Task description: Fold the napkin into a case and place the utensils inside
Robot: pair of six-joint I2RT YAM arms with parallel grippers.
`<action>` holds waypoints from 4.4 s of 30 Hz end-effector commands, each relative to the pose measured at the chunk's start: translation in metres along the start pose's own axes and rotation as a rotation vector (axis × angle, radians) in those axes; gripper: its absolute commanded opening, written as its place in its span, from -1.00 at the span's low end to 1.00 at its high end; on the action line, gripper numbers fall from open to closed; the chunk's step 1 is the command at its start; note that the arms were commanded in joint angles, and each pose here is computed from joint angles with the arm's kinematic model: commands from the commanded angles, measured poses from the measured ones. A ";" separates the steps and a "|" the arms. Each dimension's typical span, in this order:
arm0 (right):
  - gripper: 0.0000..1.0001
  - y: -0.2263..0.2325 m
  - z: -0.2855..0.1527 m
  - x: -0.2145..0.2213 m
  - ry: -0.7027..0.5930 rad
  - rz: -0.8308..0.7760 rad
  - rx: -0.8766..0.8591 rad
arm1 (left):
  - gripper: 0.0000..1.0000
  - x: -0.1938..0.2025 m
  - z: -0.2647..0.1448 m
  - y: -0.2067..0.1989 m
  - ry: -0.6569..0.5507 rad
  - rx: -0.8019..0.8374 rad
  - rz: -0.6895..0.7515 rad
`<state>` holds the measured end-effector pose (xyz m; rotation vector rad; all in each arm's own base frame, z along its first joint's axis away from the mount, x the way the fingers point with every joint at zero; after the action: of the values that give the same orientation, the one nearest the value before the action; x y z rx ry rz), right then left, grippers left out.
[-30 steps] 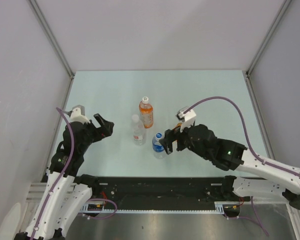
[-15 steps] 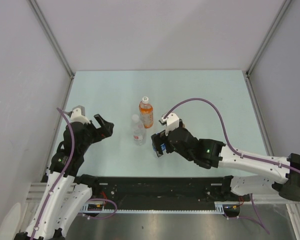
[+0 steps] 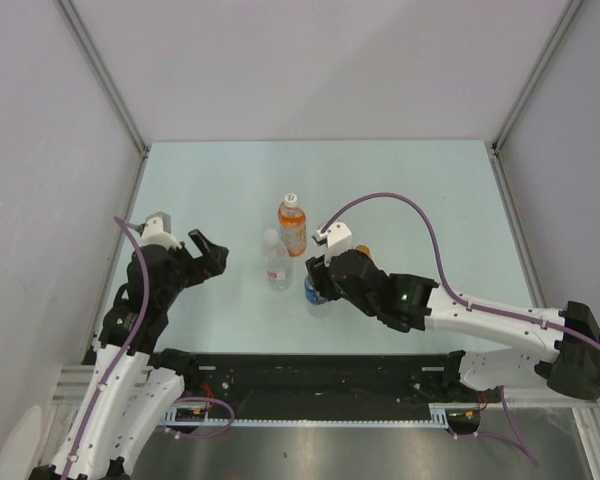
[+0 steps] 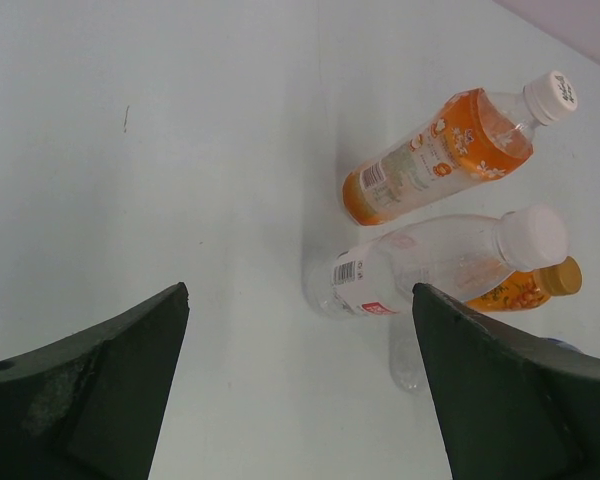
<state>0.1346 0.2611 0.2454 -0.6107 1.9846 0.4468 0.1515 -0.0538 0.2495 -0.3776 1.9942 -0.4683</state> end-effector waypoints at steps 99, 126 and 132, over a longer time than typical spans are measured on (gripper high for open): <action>-1.00 -0.073 -0.174 -0.147 -0.421 0.441 -0.654 | 0.99 0.000 -0.047 -0.221 0.313 1.426 0.405; -1.00 -0.060 -0.172 -0.141 -0.520 0.352 -0.502 | 0.97 0.016 -0.046 -0.224 0.344 1.412 0.422; -1.00 -0.061 -0.173 -0.139 -0.524 0.360 -0.492 | 0.92 0.017 -0.044 -0.221 0.320 1.400 0.412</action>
<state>0.1053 0.1531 0.4403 -0.3836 1.5166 1.2305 0.1205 -0.2508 0.3538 0.9970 1.5609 -1.5390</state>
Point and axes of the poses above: each gripper's point midway between its finger pads, its own z axis out along the fingers, its own y axis along the line the jaws close on, x = y × z, the point moved 9 cm from there along -z, back along the fingers, and after that the axes turned 2 degrees about -z, right-handed, at the moved point
